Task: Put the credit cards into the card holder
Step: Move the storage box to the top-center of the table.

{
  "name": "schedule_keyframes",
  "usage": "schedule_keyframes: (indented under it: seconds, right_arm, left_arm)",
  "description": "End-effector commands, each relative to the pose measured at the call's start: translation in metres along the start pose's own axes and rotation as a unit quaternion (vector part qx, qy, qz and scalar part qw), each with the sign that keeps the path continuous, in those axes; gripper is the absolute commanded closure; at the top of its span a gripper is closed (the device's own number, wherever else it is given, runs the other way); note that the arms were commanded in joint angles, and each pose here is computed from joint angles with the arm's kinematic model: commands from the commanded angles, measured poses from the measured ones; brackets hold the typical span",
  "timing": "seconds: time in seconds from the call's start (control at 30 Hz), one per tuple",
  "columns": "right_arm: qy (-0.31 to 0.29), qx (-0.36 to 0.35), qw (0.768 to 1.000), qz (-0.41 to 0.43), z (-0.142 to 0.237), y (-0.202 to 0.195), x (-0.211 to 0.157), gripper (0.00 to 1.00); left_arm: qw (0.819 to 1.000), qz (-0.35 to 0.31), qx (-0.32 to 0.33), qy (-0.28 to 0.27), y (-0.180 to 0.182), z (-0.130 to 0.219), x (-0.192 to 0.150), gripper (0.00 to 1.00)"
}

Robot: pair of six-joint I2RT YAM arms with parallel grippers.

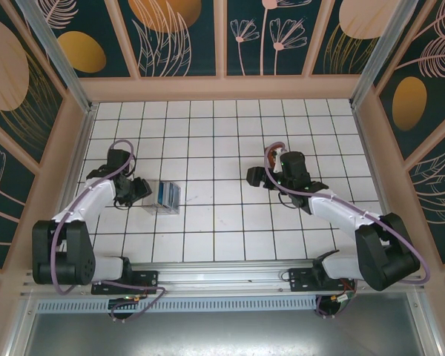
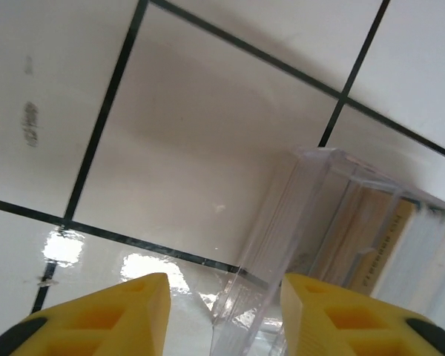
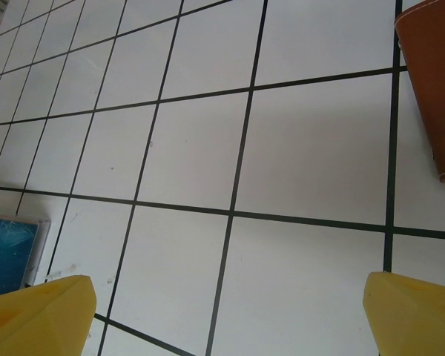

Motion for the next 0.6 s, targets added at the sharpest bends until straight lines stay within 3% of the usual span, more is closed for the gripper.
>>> schedule_keyframes:
  seconds: [0.0, 0.07, 0.2, 0.33, 0.57]
  right_arm:
    - [0.009, 0.018, 1.0, 0.006, -0.003, 0.012, 0.003, 0.07]
    - [0.011, 0.017, 1.0, 0.004, -0.005, 0.012, 0.004, 0.07]
    - [-0.001, 0.006, 1.0, -0.005, -0.006, 0.011, 0.014, 0.08]
    - [-0.038, -0.076, 0.996, -0.005, -0.005, -0.012, 0.048, 0.08]
    - [-0.065, -0.12, 0.989, -0.05, 0.003, -0.068, 0.092, 0.1]
  left_arm:
    - [0.999, -0.001, -0.017, 0.028, -0.003, -0.014, -0.007, 0.73]
    - [0.998, 0.008, -0.046, 0.037, -0.012, -0.017, -0.007, 0.87]
    - [0.994, 0.028, -0.096, 0.036, -0.031, -0.015, 0.0, 0.98]
    - [0.99, 0.043, -0.133, 0.018, -0.054, -0.01, 0.015, 1.0]
    - [0.981, 0.008, -0.193, -0.001, -0.134, -0.005, 0.043, 1.0]
Point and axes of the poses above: each hand's point on the last joint's axis, 136 mm out from that joint toward the fingers, its own z axis back along the fingers, its own y axis along the line the jaws close on, x = y × z, the point moved 2 cm from there along z, back along the fingers, and after that the axes turned 8 degrees about -z, right-handed, at the moved point
